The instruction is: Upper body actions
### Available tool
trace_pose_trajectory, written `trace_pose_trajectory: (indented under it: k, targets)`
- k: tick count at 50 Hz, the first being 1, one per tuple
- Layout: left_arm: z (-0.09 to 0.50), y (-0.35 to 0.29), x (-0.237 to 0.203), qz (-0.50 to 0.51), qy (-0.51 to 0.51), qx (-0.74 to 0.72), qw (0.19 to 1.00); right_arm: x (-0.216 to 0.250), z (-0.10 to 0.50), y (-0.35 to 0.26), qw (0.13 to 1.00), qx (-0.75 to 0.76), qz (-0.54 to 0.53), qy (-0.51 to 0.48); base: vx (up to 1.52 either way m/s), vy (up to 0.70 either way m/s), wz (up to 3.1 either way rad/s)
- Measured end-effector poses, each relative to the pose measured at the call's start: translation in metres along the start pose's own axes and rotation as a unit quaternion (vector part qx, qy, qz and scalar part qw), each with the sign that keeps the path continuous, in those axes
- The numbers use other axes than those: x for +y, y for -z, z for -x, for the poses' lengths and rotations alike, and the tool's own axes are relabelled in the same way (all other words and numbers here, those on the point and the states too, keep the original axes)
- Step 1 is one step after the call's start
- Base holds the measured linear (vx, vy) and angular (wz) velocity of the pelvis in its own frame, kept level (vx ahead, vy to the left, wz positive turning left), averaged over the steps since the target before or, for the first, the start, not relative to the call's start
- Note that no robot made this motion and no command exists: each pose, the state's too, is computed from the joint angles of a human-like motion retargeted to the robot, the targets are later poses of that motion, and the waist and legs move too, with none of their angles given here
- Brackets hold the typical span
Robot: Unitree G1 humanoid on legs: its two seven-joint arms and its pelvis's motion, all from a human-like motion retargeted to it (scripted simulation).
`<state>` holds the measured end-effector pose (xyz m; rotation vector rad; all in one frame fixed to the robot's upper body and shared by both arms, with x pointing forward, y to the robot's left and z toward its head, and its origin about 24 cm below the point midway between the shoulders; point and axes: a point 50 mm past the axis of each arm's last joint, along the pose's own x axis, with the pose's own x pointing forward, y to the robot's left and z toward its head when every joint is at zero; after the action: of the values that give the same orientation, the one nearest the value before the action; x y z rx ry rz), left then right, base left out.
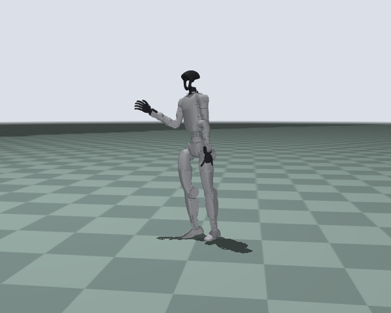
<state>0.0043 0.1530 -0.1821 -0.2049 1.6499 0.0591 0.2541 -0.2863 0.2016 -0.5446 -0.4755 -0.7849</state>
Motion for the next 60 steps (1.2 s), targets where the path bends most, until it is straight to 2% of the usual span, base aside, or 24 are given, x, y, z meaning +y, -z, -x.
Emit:
trace_pose_trajectory:
  k: [5,8,13,18,23,25,27,32,37,40,43,48,50,55,60]
  targets:
    - [-0.001,0.007,-0.006,0.010,0.008,0.014,1.000,-0.003,0.026,-0.061,0.968,-0.230,0.021,0.101,0.00,0.03,-0.03]
    - [-0.001,0.011,-0.009,0.003,0.014,0.023,1.000,0.007,0.038,-0.088,0.949,-0.309,-0.005,0.070,-0.01,0.10,0.01]
    - [-0.002,0.017,-0.012,-0.016,0.014,0.032,0.999,0.030,0.046,-0.113,0.930,-0.360,-0.053,-0.053,0.00,0.09,0.14]
    - [-0.001,0.022,-0.012,-0.020,0.012,0.043,0.999,0.062,0.016,-0.106,0.924,-0.344,0.075,-0.149,-0.03,0.04,0.70]
    - [-0.001,0.025,-0.008,-0.017,0.004,0.042,0.999,0.117,-0.006,-0.072,0.910,-0.243,0.171,-0.289,-0.05,0.05,0.86]
    - [-0.001,0.020,-0.007,-0.014,0.002,0.036,0.999,0.122,-0.007,-0.064,0.896,-0.212,0.199,-0.335,-0.03,0.08,0.18]
    - [-0.001,0.015,-0.008,-0.005,0.004,0.028,1.000,0.110,-0.005,-0.067,0.899,-0.217,0.200,-0.324,0.00,0.03,-0.01]
    - [-0.001,0.015,-0.011,0.018,0.011,0.026,0.999,0.066,0.020,-0.077,0.925,-0.287,0.141,-0.206,0.04,0.08,0.12]
    - [-0.002,0.016,-0.011,0.031,0.018,0.022,0.999,0.049,0.065,-0.054,0.945,-0.277,0.092,-0.148,0.02,0.09,0.42]
    - [-0.002,0.018,-0.010,0.036,0.017,0.022,0.999,0.051,0.100,-0.024,0.955,-0.243,0.079,-0.151,0.00,0.08,0.27]
    - [-0.002,0.020,-0.010,0.038,0.017,0.024,0.999,0.062,0.143,0.020,0.949,-0.172,0.105,-0.244,0.00,0.08,-0.12]
    - [-0.002,0.019,-0.011,0.018,0.029,0.021,0.999,0.076,0.234,0.107,0.838,-0.037,0.229,-0.494,-0.01,0.10,-0.42]
    - [-0.002,0.015,-0.013,-0.007,0.040,0.017,0.999,0.069,0.272,0.139,0.780,0.031,0.281,-0.558,-0.05,0.13,-0.35]
    - [-0.002,0.007,-0.013,-0.087,0.036,0.010,0.996,0.037,0.344,0.177,0.669,0.120,0.380,-0.627,-0.06,0.12,-0.16]
    - [-0.002,0.004,-0.012,-0.131,-0.006,-0.005,0.991,-0.004,0.402,0.189,0.455,0.284,0.423,-0.730,-0.03,0.07,-0.26]
